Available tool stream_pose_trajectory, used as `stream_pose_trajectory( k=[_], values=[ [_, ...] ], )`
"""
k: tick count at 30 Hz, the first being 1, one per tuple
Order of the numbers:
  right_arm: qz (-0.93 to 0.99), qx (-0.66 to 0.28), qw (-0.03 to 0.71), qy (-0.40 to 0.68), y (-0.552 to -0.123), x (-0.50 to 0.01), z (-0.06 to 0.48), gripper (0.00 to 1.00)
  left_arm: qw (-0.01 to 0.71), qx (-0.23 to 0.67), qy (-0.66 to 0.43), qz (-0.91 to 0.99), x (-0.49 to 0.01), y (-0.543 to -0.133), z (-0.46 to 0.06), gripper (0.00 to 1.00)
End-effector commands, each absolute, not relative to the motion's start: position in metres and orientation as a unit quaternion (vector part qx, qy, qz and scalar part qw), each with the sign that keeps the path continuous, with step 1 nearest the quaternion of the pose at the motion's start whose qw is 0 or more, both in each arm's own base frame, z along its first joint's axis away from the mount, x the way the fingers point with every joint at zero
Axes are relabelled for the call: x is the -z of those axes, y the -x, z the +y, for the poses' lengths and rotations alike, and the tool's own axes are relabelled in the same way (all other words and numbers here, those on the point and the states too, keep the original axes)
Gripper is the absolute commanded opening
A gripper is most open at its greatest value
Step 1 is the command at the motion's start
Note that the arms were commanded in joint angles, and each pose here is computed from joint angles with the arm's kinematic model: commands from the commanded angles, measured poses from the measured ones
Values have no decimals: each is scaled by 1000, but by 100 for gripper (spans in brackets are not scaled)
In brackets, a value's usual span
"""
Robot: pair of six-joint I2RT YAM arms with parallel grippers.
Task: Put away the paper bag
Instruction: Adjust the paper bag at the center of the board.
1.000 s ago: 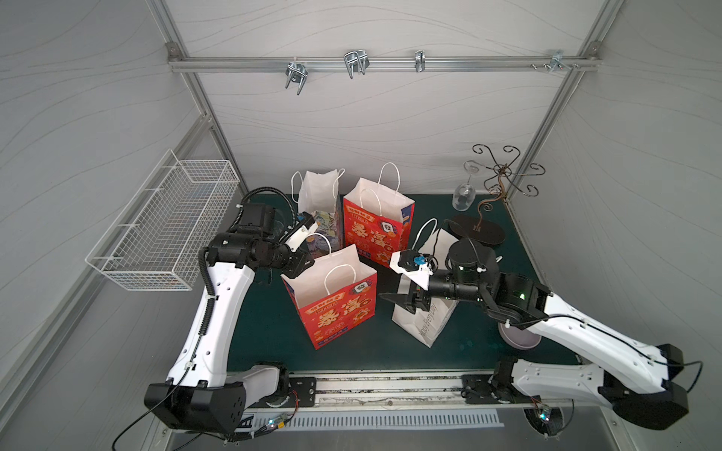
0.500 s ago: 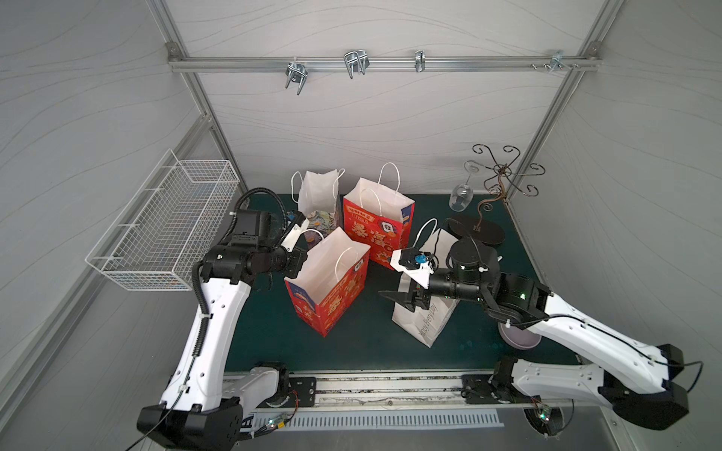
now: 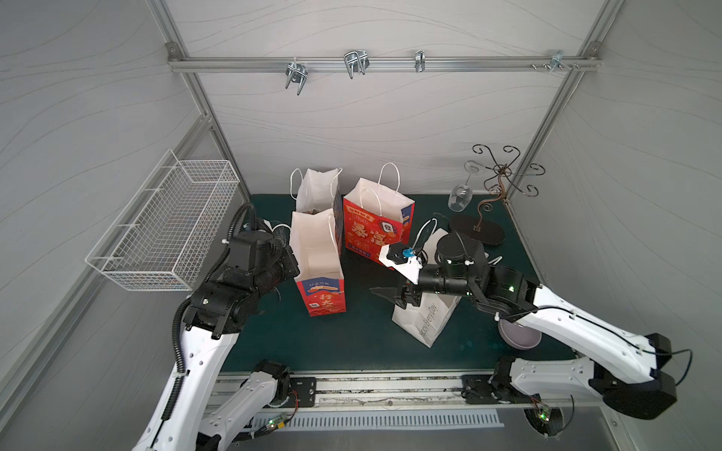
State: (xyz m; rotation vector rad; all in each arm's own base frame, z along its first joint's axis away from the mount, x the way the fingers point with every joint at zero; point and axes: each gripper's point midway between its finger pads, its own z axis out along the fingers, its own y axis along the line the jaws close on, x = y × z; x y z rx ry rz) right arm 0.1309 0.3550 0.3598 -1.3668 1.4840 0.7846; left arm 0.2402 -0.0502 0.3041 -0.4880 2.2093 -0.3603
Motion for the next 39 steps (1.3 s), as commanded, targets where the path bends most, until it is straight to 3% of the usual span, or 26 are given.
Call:
stream_pose_trajectory(
  k=[1,12,23,39],
  values=[
    [626,-319,460,543,-131,-359,355,78,446,171,332,813,-316,-245,-39,0],
    [741,-270,422,448,-163,-343,347,78,492,103,338,796,-310,-239,-81,0],
    [834,-248,368,328,-198,-332,358,76,479,136,363,787,-294,-233,-86,0],
    [872,-217,319,302,-244,-301,406,71,463,158,350,799,-285,-232,-96,0]
  ],
)
